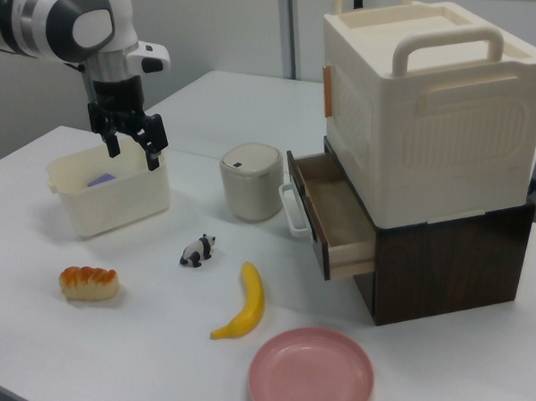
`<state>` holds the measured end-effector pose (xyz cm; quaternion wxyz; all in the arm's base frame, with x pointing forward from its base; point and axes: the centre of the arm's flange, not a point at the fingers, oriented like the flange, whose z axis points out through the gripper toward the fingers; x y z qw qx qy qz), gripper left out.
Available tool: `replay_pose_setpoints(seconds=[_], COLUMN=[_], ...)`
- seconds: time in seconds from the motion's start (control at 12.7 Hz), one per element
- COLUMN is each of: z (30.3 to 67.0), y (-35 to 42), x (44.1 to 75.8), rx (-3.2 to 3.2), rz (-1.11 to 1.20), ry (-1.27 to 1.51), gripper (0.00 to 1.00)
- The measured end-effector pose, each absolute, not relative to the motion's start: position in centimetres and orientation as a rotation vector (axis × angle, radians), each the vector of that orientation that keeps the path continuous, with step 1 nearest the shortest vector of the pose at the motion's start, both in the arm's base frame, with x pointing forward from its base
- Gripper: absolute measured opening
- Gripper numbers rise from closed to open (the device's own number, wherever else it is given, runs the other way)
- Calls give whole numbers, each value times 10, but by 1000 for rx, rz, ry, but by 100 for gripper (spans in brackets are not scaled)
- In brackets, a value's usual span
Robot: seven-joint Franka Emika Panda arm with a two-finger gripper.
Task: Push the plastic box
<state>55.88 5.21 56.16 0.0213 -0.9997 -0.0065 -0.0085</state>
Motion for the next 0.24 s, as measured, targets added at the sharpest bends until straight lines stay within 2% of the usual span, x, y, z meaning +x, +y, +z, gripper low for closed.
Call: replay_pose_setpoints(seconds=[0.24], z=[560], y=[54], x=[559], rx=[-3099], rz=[-21], ry=[-23], gripper=[100])
